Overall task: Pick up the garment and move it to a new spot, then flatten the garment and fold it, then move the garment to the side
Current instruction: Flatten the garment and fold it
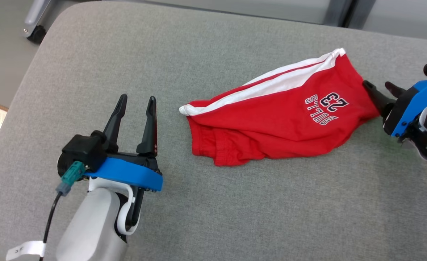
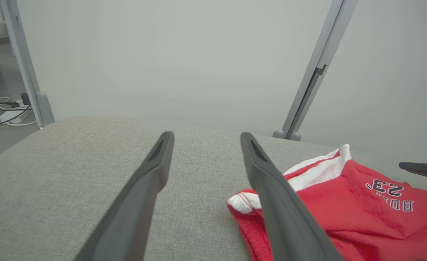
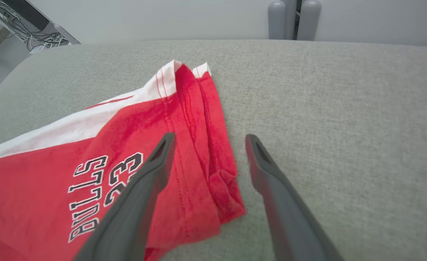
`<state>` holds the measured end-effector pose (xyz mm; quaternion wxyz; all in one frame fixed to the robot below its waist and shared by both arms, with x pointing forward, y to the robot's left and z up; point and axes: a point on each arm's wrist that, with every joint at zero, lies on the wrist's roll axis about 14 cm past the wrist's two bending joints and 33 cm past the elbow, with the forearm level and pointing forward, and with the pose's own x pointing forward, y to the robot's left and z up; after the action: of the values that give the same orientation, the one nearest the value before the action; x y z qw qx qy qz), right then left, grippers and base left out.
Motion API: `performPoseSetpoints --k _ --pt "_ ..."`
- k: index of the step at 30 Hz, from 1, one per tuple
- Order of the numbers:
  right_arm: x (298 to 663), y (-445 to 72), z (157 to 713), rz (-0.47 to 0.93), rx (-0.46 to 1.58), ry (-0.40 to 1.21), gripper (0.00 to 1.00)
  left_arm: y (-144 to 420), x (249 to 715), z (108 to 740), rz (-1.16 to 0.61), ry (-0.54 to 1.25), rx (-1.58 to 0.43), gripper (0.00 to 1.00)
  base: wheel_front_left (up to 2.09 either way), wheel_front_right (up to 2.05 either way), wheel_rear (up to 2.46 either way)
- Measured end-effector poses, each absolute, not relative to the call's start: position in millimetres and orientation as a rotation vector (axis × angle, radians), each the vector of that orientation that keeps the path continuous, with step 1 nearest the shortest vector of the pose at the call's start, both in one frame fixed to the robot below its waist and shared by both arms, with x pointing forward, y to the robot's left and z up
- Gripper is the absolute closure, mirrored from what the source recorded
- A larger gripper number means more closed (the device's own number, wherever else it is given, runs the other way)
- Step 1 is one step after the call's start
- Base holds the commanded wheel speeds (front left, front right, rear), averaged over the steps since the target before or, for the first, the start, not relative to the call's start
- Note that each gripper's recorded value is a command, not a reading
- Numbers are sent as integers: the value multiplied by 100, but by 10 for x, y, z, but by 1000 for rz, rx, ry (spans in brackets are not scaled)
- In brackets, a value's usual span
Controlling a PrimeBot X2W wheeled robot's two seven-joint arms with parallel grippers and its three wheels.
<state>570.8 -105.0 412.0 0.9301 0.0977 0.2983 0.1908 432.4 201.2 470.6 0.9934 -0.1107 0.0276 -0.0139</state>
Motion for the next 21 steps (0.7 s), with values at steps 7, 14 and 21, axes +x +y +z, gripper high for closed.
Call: performPoseSetpoints --k 7,14,21 --pt "5930 -940 3864 360 198 649 0 2029 4293 4628 -36 61 -154 0 0 0 0" --pt "5968 -761 3604 367 153 731 0 2160 4206 4570 18 72 -154 0 0 0 0" --pt "5840 -601 3621 417 116 752 100 2141 4180 4563 27 70 -171 0 0 0 0"
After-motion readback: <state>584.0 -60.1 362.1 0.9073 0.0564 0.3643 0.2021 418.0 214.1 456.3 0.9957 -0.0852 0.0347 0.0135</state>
